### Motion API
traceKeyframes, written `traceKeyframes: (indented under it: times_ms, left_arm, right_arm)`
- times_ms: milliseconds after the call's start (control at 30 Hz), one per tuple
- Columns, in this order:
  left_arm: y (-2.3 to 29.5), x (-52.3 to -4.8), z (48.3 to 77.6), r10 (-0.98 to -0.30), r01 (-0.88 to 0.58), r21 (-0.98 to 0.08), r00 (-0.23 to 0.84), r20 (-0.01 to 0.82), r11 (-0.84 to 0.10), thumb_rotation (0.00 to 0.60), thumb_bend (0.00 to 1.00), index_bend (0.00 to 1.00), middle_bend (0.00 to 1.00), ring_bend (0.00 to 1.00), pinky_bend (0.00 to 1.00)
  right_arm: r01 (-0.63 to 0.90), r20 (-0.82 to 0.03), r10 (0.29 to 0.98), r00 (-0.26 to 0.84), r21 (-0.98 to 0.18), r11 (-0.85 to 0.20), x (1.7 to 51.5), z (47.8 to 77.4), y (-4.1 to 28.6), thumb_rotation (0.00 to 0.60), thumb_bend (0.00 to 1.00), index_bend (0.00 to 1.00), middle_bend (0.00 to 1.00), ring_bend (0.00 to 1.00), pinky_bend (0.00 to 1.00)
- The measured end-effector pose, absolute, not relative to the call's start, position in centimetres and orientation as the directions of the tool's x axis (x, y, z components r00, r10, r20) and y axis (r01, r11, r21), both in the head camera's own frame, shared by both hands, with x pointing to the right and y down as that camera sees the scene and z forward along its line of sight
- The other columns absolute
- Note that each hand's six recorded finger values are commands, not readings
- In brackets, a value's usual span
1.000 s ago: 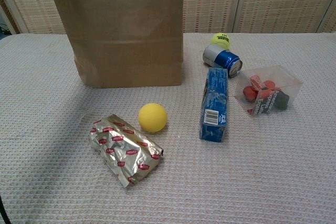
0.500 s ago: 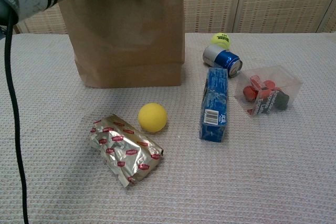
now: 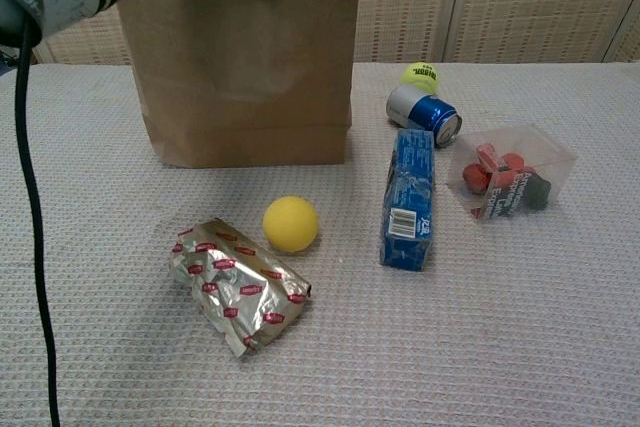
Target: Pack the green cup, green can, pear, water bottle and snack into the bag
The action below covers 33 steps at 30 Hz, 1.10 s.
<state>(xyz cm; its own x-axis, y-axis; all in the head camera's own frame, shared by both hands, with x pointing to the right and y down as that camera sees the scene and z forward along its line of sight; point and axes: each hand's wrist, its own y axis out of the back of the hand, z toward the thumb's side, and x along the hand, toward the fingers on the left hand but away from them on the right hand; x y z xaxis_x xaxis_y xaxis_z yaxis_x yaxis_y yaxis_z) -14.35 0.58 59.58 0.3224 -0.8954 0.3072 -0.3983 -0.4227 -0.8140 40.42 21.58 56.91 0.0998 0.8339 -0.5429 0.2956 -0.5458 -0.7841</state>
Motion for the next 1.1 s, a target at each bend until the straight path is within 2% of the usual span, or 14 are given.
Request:
traceKeyframes:
  times_ms: [267, 433, 700, 900, 1100]
  left_arm:
    - [-1.3, -13.9, 58.1, -0.91, -0.377, -0.842, 0.306, 0.282, -0.387, 0.6, 0.38, 0.0, 0.0, 0.0, 0.13]
    - [-2.3, -12.9, 57.2, -0.913, -0.352, -0.858, 0.304, 0.274, -0.374, 0.6, 0.34, 0.0, 0.0, 0.0, 0.09]
    - [-2.3, -12.1, 58.1, -0.9, -0.303, -0.862, 0.292, 0.323, -0.407, 0.6, 0.33, 0.0, 0.0, 0.0, 0.08]
    - [-2.0, -12.1, 59.1, -0.869, -0.222, -0.851, 0.271, 0.414, -0.475, 0.6, 0.33, 0.0, 0.0, 0.0, 0.07]
    - [-2.5, -11.1, 58.4, -0.849, -0.163, -0.851, 0.29, 0.443, -0.499, 0.6, 0.33, 0.0, 0.0, 0.0, 0.07]
  right_arm:
    - [0.288, -0.538, 0.837, 0.097, -0.79, -0.541, 40.5, 56.9, 21.6, 0.6, 0.07, 0.0, 0.0, 0.0, 0.0]
    - [0.291, -0.537, 0.838, 0.094, -0.79, -0.539, 40.5, 56.9, 21.5, 0.6, 0.07, 0.0, 0.0, 0.0, 0.0]
    - [0.298, -0.537, 0.838, 0.098, -0.787, -0.54, 40.5, 56.8, 21.5, 0.6, 0.07, 0.0, 0.0, 0.0, 0.0]
    - [0.297, -0.535, 0.839, 0.097, -0.789, -0.538, 40.6, 56.7, 21.4, 0.6, 0.07, 0.0, 0.0, 0.0, 0.0]
    - [0.3, -0.534, 0.84, 0.091, -0.79, -0.535, 40.7, 56.8, 21.3, 0.6, 0.07, 0.0, 0.0, 0.0, 0.0]
